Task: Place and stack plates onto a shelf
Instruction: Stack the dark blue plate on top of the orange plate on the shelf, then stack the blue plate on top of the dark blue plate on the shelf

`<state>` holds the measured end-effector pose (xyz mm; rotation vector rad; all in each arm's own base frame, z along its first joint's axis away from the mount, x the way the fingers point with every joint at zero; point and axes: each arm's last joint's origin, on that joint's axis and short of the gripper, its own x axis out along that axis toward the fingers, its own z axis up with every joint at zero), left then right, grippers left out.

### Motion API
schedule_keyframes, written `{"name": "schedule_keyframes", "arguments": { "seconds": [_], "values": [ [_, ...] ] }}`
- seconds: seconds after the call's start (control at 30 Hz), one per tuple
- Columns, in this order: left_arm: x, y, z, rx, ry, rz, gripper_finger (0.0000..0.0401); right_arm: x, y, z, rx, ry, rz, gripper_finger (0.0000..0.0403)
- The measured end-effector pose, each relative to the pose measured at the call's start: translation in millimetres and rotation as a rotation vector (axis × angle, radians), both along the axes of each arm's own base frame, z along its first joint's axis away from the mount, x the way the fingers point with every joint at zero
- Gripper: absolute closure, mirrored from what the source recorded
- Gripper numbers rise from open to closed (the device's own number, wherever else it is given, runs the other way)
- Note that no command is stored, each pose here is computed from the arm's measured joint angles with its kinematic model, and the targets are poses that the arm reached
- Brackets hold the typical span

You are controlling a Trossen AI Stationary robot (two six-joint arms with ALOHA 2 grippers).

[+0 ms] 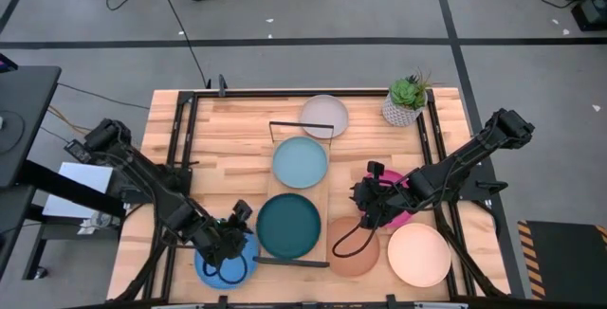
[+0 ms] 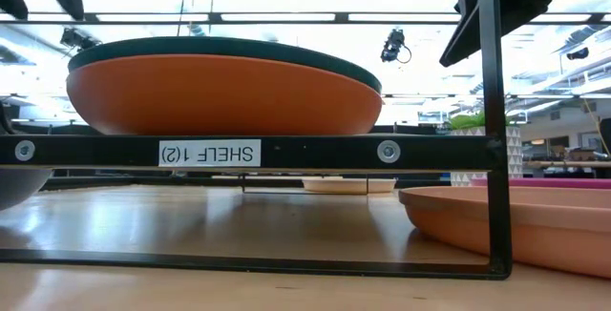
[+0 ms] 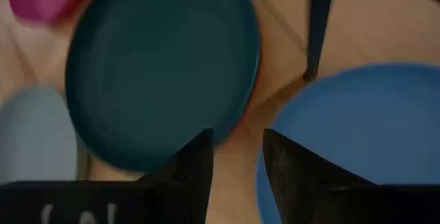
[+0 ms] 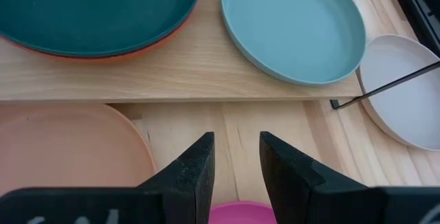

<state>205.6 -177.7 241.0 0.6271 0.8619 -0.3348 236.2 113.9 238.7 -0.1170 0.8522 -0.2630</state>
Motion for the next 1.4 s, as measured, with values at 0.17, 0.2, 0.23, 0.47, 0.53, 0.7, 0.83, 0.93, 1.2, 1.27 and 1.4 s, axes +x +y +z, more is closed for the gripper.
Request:
{"name": "schedule_keyframes", "arguments": {
  "seconds": [0.17, 0.2, 0.23, 0.47, 0.53, 0.7, 0.83, 0.93, 1.2, 1.27, 1.4],
  "values": [
    [-20.3, 13.1, -24.1, -0.109, 0.096, 0.161, 0.0281, -0.3, -0.2, -0.2, -0.009, 0.006, 0.008, 0.0281],
    [-24.7, 16.2, -30.4, -0.128, 0.114, 0.215, 0.0283, -0.3, -0.2, -0.2, -0.011, 0.007, 0.01, 0.0281],
    [-27.9, 18.9, -37.1, -0.15, 0.13, 0.276, 0.0285, -0.2, -0.2, -0.2, -0.012, 0.008, 0.011, 0.0281],
    [-38.4, 39.2, -58.8, -0.306, 0.263, 0.737, 0.0297, 0.2, 0.1, 0.2, -0.01, 0.002, 0.012, 0.0281],
    [-39.0, 46.3, -61.5, -0.324, 0.316, 0.836, 0.0297, 1.1, 0.5, 0.7, -0.005, -0.009, 0.012, 0.0281],
    [-36.1, 50.3, -62.2, -0.379, 0.411, 0.868, 0.0292, 5.2, -2.2, 2.3, -0.022, -0.024, 0.032, 0.0281],
    [-37.0, 49.7, -62.4, -0.384, 0.449, 0.847, 0.0292, 8.3, -6.2, 3.0, -0.027, -0.03, 0.028, 0.0281],
    [-37.0, 49.6, -62.5, -0.386, 0.45, 0.849, 0.0292, 8.6, -6.7, 2.8, -0.017, -0.026, 0.032, 0.0281],
    [-37.5, 46.9, -62.4, -0.394, 0.422, 0.855, 0.0292, 8.6, -6.6, 2.7, -0.012, -0.023, 0.036, 0.0281],
    [-37.3, 46.7, -68.1, -0.42, 0.408, 0.849, 0.0292, 8.6, -6.6, 2.7, -0.011, -0.022, 0.036, 0.0281],
    [-43.3, 50.5, -87.7, -0.462, 0.444, 0.846, 0.0292, 8.5, -6.5, 2.7, -0.015, -0.02, 0.042, 0.0281]
  ]
}}
